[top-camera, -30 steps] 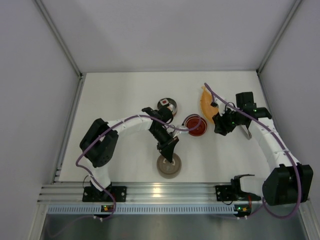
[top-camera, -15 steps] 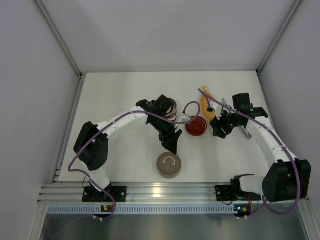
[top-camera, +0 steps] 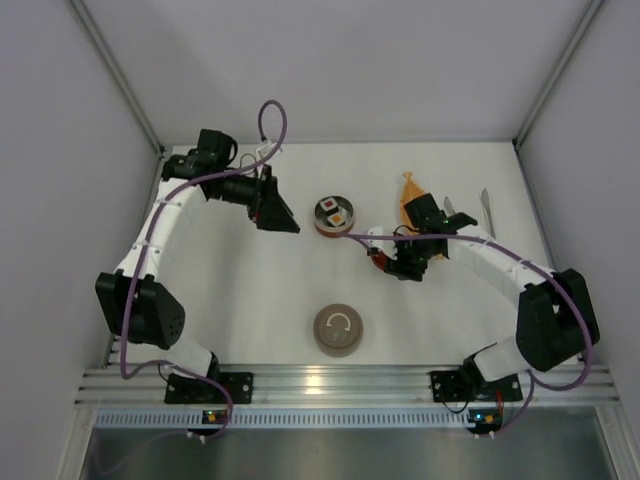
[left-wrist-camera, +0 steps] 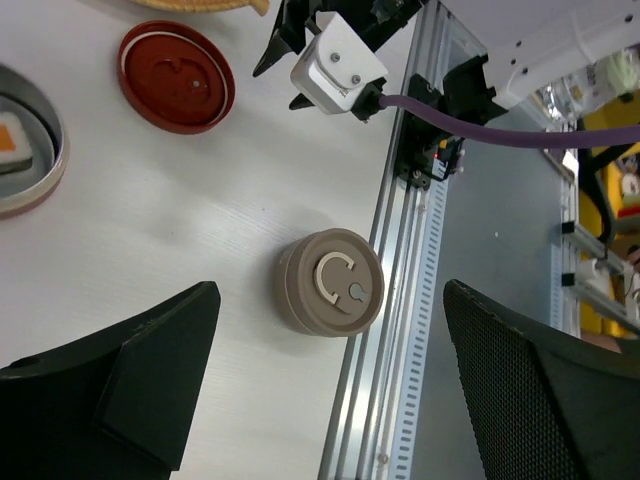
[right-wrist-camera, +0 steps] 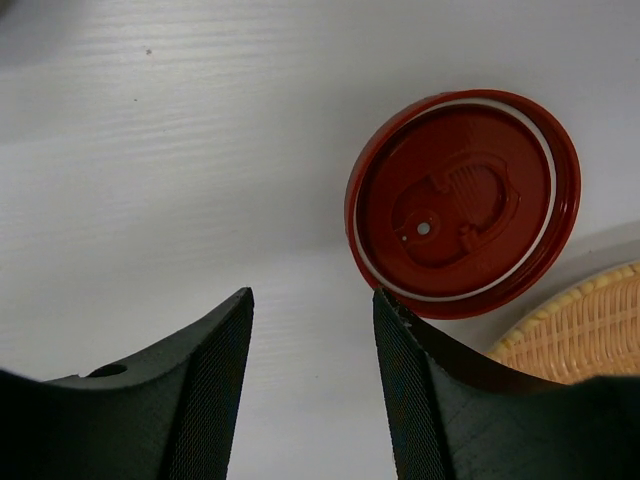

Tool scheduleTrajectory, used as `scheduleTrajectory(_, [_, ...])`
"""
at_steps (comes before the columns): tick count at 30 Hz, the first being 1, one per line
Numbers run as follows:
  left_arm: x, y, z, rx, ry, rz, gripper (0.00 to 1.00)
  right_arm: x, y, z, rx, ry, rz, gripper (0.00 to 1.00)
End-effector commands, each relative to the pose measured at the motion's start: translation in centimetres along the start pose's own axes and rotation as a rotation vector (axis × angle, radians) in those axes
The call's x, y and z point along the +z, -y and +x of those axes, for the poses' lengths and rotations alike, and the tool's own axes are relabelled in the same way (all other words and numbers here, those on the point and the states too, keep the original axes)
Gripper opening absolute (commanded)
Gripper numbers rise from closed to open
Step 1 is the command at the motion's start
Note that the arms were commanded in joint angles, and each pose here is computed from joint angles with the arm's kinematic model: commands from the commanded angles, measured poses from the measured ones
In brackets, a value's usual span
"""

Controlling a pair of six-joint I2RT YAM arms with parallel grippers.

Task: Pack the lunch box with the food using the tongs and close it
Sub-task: Pick up the box lid from the center of the board.

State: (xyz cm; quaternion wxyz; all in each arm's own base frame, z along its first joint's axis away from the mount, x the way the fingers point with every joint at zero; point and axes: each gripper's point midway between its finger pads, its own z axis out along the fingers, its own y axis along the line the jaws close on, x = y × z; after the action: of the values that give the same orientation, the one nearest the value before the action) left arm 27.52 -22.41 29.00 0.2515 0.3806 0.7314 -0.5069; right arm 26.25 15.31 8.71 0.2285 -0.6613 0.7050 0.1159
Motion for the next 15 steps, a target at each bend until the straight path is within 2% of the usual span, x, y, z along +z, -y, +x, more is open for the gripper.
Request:
scheduleTrajectory(1, [-2.1,1.8,0.0,-0.03,0.083,0.03,0.98,1.1,3.2,-1.2,-0.094,0.002,0.078,0.51])
scheduleTrajectory(8, [-3.6,0.3,1.9,-0.055,0.113,-0.075,0.98,3.4,4.7,-0.6,-0.143,-0.063,0.069,0.51])
scheduleTrajectory(15, [-5.0,-0.5,1.7,0.007,0.106,-0.182,0.98,5.7,5.1,0.0,-0.16,-0.125,0.049,0.5])
